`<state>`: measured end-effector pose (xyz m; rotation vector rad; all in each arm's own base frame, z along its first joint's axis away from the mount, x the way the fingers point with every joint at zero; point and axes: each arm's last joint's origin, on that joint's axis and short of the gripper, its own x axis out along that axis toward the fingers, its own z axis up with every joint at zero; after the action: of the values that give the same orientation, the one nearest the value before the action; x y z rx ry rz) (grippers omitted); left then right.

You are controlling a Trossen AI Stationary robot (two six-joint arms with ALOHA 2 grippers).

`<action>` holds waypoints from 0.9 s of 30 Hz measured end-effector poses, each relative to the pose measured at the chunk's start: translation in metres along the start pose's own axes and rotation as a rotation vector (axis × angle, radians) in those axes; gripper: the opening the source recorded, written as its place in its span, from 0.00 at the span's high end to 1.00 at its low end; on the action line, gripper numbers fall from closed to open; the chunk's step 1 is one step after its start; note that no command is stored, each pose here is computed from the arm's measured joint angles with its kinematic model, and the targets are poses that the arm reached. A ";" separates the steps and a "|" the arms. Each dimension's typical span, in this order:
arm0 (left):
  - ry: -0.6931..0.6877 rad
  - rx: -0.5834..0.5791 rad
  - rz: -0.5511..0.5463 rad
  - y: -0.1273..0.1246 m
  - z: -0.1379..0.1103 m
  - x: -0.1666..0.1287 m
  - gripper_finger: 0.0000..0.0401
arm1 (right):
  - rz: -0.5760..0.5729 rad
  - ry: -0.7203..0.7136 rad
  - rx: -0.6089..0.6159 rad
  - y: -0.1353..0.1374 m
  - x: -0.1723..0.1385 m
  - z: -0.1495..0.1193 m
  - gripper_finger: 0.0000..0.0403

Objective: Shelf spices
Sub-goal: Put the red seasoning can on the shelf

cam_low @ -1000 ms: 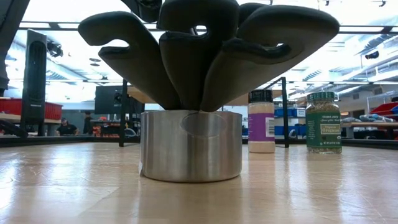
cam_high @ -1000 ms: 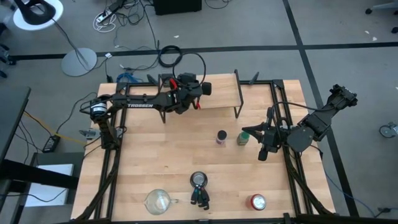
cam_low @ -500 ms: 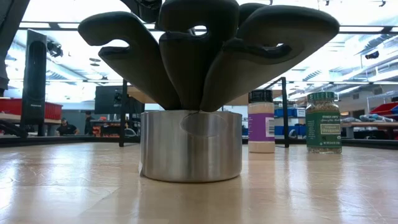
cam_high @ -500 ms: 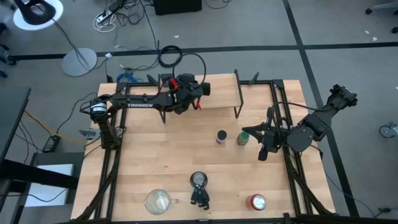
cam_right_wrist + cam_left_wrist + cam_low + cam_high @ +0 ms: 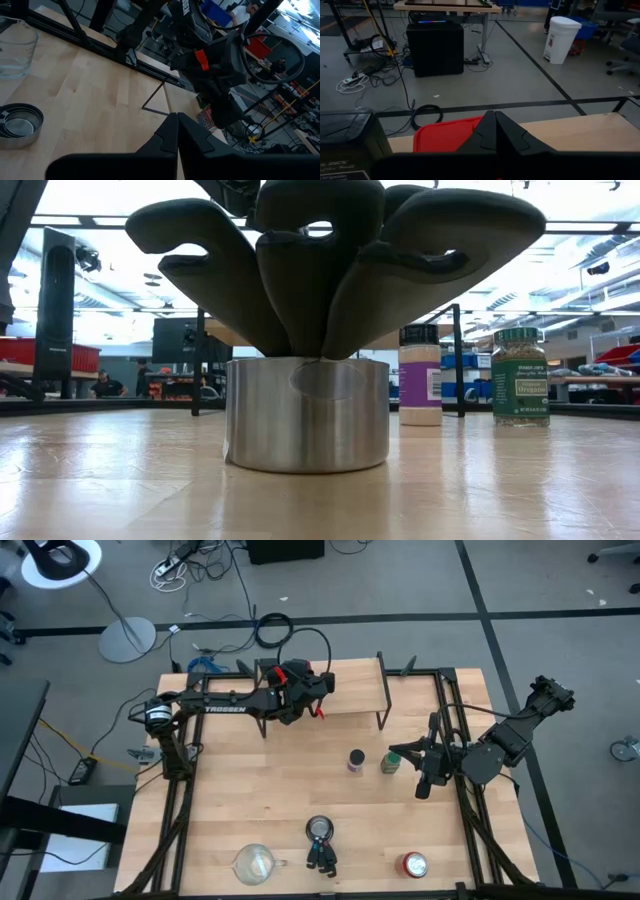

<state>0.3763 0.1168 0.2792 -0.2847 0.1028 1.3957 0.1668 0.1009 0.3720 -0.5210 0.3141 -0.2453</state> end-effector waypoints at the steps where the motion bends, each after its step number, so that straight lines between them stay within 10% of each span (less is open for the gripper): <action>1: -0.001 -0.001 -0.001 0.000 0.001 -0.001 1.00 | 0.000 0.000 0.000 0.000 0.000 0.000 0.98; 14: -0.146 0.090 -0.130 -0.040 0.090 -0.062 1.00 | 0.022 0.012 -0.023 0.004 0.003 -0.006 0.99; 27: -0.281 0.324 -0.286 -0.013 0.183 -0.225 1.00 | -0.019 0.053 0.079 0.004 0.003 -0.011 1.00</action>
<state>0.3317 -0.0531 0.5103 0.1629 0.0519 1.1015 0.1664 0.0983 0.3605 -0.4399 0.3502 -0.2889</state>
